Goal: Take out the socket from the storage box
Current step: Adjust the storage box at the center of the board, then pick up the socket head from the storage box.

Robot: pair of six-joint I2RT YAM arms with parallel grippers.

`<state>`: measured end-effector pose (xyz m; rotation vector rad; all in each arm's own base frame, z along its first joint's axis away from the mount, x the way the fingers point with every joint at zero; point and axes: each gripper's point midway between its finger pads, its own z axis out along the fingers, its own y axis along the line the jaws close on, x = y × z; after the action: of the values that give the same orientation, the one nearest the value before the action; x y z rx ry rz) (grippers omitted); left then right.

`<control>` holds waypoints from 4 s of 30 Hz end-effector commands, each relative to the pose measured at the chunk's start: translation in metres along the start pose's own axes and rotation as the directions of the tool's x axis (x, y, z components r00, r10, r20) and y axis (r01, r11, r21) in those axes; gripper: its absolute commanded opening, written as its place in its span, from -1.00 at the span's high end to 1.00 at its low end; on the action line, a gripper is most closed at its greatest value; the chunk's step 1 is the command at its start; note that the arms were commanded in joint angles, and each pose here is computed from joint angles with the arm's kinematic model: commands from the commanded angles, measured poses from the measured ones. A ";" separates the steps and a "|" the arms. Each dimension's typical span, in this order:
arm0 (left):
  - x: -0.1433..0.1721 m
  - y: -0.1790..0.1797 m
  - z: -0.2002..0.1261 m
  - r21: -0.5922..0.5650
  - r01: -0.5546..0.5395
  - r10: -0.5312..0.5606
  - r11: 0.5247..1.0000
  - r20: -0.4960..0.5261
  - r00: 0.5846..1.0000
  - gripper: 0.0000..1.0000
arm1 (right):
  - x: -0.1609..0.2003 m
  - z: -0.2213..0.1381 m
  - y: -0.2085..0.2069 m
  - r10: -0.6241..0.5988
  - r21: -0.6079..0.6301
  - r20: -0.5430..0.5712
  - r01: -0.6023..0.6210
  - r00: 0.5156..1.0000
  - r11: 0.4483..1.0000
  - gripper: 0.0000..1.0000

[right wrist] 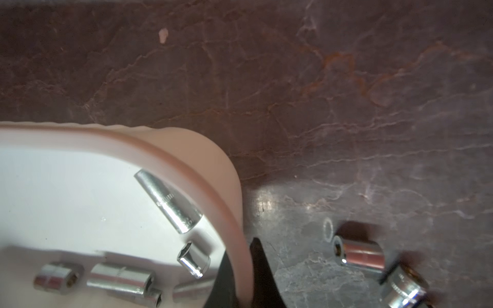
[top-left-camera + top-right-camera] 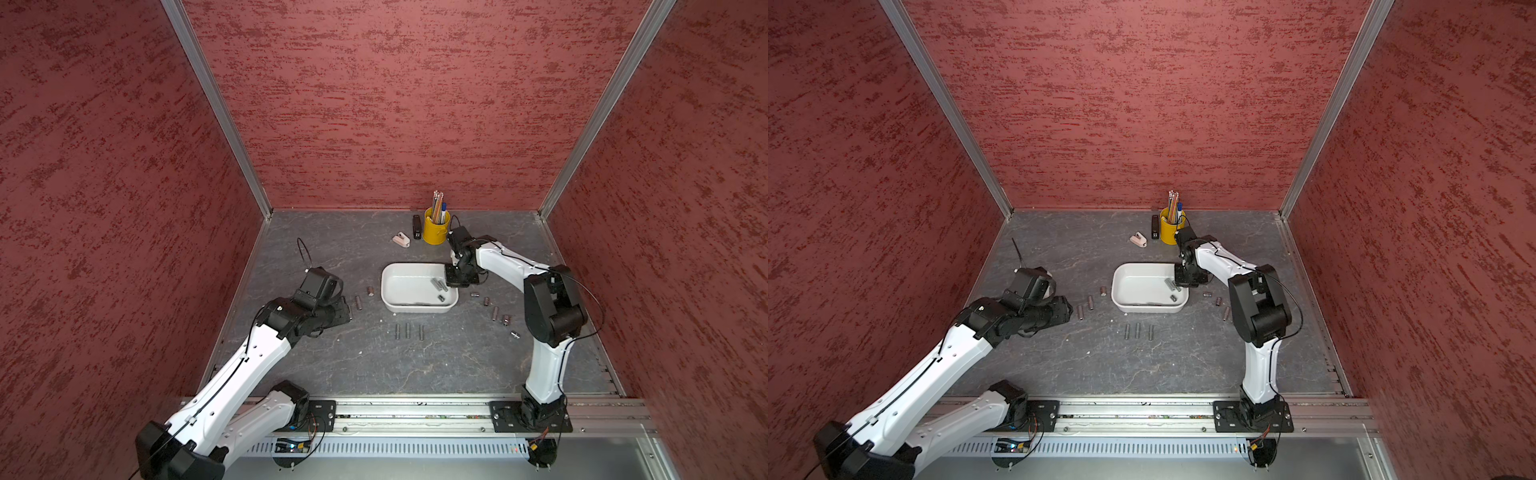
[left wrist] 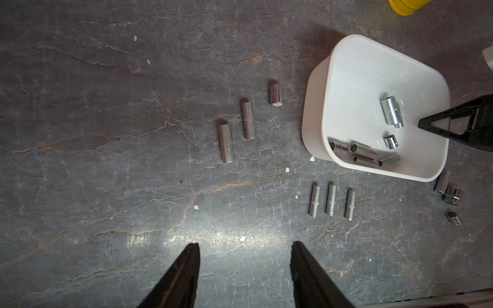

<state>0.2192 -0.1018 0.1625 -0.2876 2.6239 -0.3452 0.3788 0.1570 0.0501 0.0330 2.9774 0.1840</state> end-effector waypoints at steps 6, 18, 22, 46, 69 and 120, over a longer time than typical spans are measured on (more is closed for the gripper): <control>0.001 0.000 0.000 -0.007 -0.007 0.007 1.000 0.001 1.000 -0.14 | 0.011 -0.016 0.007 0.059 -0.013 -0.087 -0.061 0.994 0.998 1.00; 0.002 -0.003 0.001 0.004 -0.015 0.015 1.000 -0.002 1.000 -0.14 | 0.016 -0.039 0.005 0.049 -0.022 -0.209 -0.055 0.977 0.998 1.00; 0.003 -0.003 0.001 0.003 -0.018 0.018 1.000 -0.005 1.000 -0.14 | 0.017 -0.032 0.008 0.048 -0.065 -0.258 -0.067 0.965 0.996 1.00; 0.004 -0.002 0.003 -0.010 -0.021 0.020 1.000 -0.012 1.000 -0.15 | 0.005 -0.023 0.006 0.047 -0.080 -0.240 -0.068 0.970 0.994 1.00; 0.003 0.000 0.006 -0.032 -0.020 0.019 0.999 -0.010 1.000 -0.15 | -0.018 -0.014 0.007 0.066 -0.076 -0.151 -0.078 0.986 0.994 0.63; -0.043 -0.227 0.215 0.013 -0.429 0.417 0.903 -0.261 0.871 0.34 | 0.081 -0.074 -0.046 0.093 -0.112 0.220 -0.070 0.971 0.991 0.31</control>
<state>0.3935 -0.3518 0.0727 0.3218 2.8339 -0.2463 0.2798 0.1053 0.1042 0.1690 2.7553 0.3280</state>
